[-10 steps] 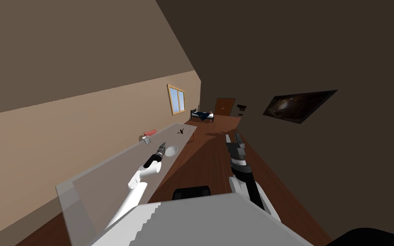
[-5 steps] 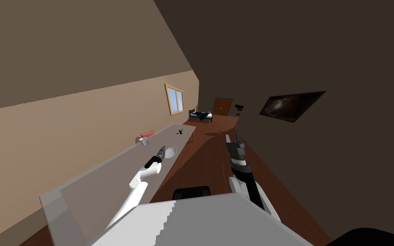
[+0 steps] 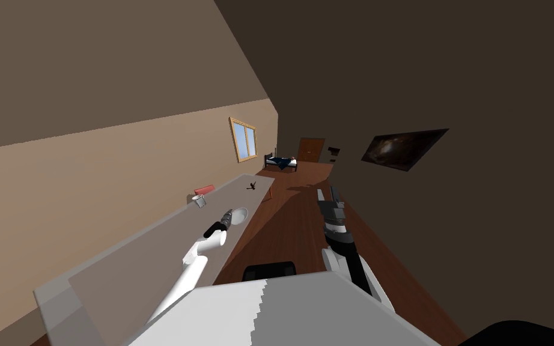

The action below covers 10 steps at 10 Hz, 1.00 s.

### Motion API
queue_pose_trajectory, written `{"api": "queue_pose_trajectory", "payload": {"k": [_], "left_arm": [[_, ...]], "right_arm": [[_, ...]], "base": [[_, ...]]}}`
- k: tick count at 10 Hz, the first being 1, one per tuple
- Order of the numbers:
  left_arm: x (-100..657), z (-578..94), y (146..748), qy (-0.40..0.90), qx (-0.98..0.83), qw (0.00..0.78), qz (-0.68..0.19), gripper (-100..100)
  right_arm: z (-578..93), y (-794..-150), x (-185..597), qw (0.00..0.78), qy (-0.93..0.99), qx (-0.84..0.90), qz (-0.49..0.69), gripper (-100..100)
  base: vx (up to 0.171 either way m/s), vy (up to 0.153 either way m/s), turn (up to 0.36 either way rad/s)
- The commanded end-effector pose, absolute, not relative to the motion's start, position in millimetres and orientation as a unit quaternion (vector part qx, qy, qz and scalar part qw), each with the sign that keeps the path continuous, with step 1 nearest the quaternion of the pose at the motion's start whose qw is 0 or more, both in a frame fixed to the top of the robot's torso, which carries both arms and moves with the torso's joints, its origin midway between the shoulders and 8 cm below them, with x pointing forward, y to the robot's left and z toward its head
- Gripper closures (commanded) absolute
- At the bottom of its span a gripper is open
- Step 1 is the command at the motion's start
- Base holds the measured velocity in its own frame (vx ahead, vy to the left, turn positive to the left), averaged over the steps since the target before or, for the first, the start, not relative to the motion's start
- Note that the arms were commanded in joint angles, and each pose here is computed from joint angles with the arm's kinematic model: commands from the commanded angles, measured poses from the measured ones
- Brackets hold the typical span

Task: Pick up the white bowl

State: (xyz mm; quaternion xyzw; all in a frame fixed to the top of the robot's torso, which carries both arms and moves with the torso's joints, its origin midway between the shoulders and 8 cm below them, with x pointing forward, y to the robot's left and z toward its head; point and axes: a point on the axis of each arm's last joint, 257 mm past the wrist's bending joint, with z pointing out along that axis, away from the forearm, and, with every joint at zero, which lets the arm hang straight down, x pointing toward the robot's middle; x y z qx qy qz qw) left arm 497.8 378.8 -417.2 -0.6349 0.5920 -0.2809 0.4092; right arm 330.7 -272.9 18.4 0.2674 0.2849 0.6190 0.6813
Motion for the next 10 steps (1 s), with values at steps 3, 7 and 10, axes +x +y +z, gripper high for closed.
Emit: {"api": "queue_pose_trajectory", "payload": {"k": [3,7,10], "left_arm": [[473,-461,388,0.599,-0.664,0.370,-0.251,-100],[440,-505,392,0.603,-0.693,0.327,-0.221,-100],[407,-541,389,0.603,-0.716,0.290,-0.198,-100]], "right_arm": [[18,-273,331,0.681,0.285,0.267,0.619,0],[18,-273,331,0.681,0.285,0.267,0.619,0],[18,-273,331,0.681,0.285,0.267,0.619,0]], "base": [[0.059,0.042,-0.099],[0.058,0.037,-0.086],[0.074,0.025,-0.081]]}}
